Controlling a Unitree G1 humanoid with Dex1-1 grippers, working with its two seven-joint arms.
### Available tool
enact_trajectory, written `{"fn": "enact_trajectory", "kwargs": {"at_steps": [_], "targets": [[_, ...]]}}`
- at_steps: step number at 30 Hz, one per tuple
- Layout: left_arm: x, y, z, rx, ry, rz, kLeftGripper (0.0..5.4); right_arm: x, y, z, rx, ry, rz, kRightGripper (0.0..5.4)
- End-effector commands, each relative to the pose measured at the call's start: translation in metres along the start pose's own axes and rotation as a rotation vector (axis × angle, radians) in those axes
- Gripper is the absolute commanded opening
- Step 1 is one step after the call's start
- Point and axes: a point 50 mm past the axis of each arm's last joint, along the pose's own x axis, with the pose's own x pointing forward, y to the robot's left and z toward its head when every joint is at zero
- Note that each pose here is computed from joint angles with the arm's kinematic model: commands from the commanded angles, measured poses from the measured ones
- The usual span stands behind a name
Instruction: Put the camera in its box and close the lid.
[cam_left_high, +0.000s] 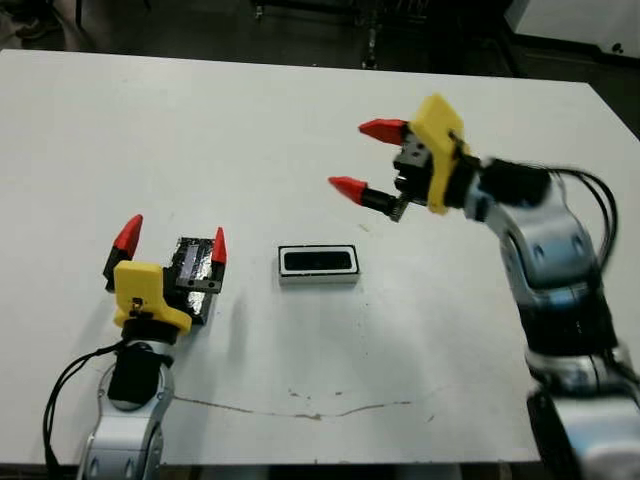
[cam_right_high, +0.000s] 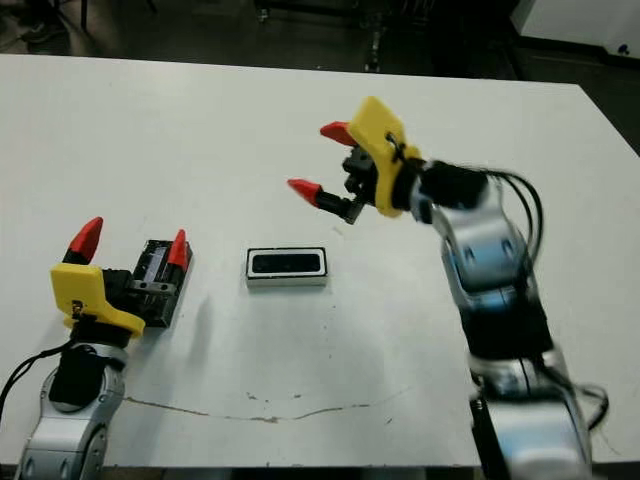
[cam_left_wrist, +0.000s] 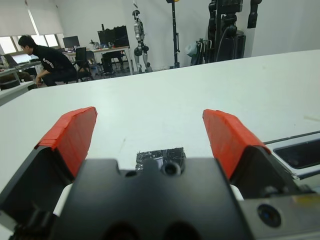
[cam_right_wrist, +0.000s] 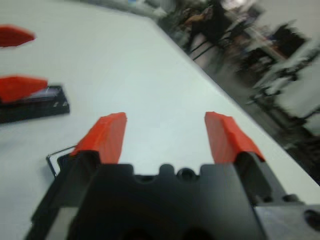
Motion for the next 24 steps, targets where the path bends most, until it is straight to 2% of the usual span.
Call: {"fn": "enact_trajectory", "kwargs": {"at_steps": [1,5,11,21,24], "targets": [[-0.003,0.003,0.000,0.036,0.022,-0.005,5.40,-0.018,0.003,-0.012,0.075,-0.012,-0.132,3.42],[-0.003,0.005,0.002,0.029,0.027,-0.006,5.40,-0.037,0.003,-0.027,0.140,-0.022,-0.253,2.77],[-0.004,0.007,0.004,0.058,0.024,0.000,5.40,-0.059,0.010,-0.047,0.186,-0.023,-0.423,1.72],[-0.005,0.011,0.007,0.091,0.068,-0.019,5.40,-0.074,0.029,-0.067,0.262,-0.009,-0.612,0.06],[-0.005,0.012,0.008,0.109,0.105,-0.033,5.40,-0.075,0.034,-0.070,0.279,0.010,-0.642,0.01]]}}
